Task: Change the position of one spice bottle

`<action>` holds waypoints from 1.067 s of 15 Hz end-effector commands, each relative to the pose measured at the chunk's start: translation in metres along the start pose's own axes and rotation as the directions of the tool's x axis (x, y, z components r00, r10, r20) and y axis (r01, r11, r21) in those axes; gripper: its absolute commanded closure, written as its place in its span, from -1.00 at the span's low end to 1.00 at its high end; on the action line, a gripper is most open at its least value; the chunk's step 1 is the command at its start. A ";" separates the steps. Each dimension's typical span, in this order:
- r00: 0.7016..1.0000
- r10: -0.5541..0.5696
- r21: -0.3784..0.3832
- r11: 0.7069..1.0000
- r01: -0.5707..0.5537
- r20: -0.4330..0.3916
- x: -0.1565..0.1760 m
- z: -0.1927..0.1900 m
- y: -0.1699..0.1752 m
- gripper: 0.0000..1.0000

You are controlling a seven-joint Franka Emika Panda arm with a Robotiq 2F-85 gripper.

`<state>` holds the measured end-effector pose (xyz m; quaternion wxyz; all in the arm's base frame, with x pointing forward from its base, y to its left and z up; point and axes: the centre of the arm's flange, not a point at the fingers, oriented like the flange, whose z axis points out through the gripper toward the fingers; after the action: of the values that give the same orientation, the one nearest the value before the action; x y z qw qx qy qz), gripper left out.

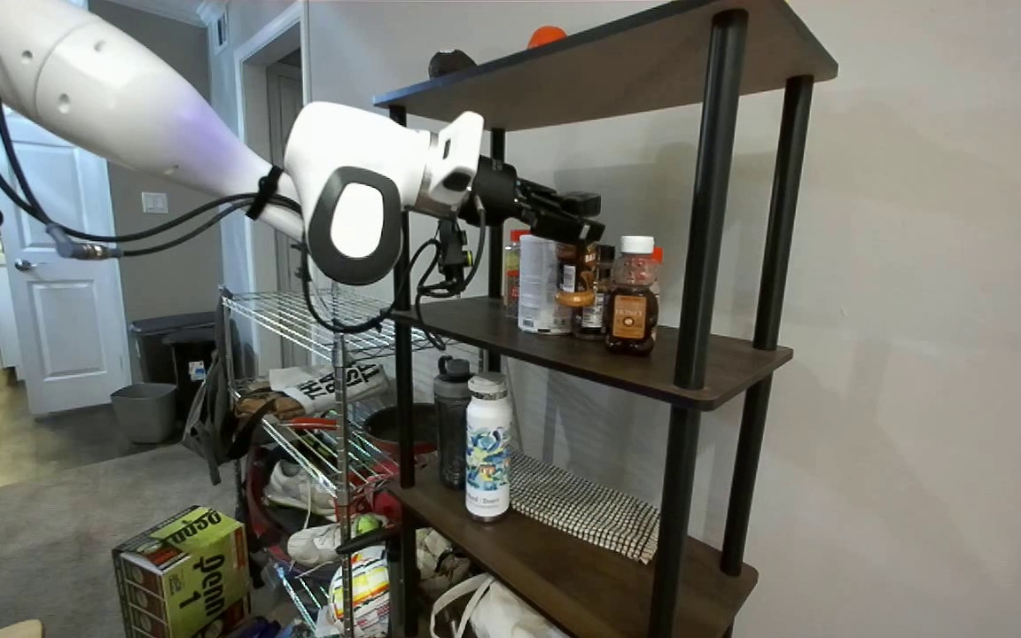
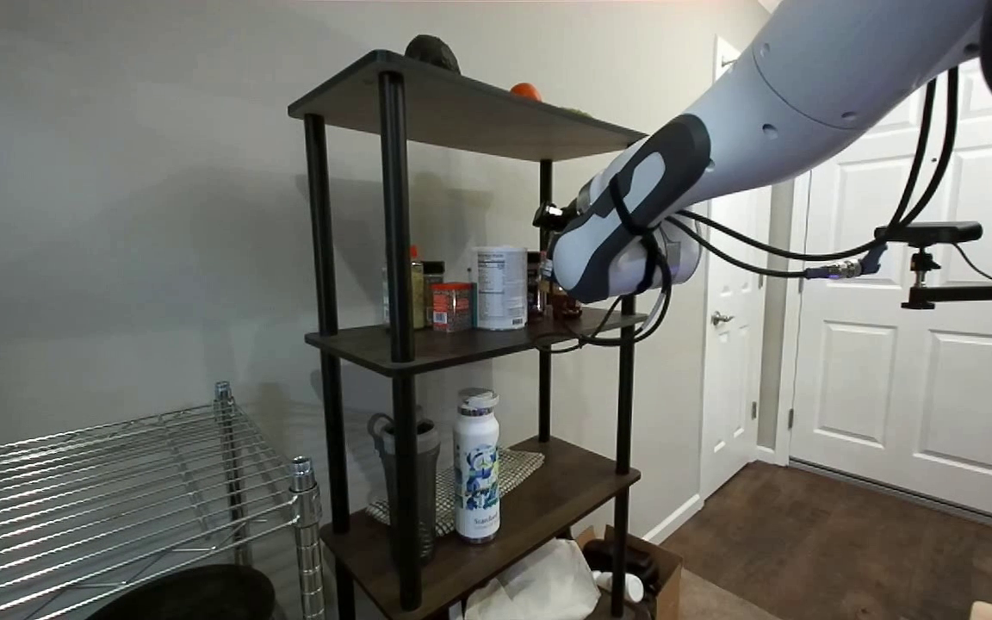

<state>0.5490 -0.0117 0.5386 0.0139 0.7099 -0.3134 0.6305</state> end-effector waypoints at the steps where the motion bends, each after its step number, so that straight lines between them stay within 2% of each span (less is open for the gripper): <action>1: 0.999 0.018 0.023 1.000 -0.017 -0.030 -0.020 0.000 0.041 0.35; 9: 1.000 0.004 -0.048 0.999 -0.003 0.025 -0.040 0.007 0.076 0.35; 15: 0.998 -0.030 -0.043 0.999 0.032 0.046 -0.051 0.007 0.068 0.35; 16: 0.998 -0.028 -0.045 0.999 0.031 0.049 -0.052 0.007 0.067 -0.65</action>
<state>0.5357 -0.0265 0.4982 0.0350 0.7305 -0.3281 0.5979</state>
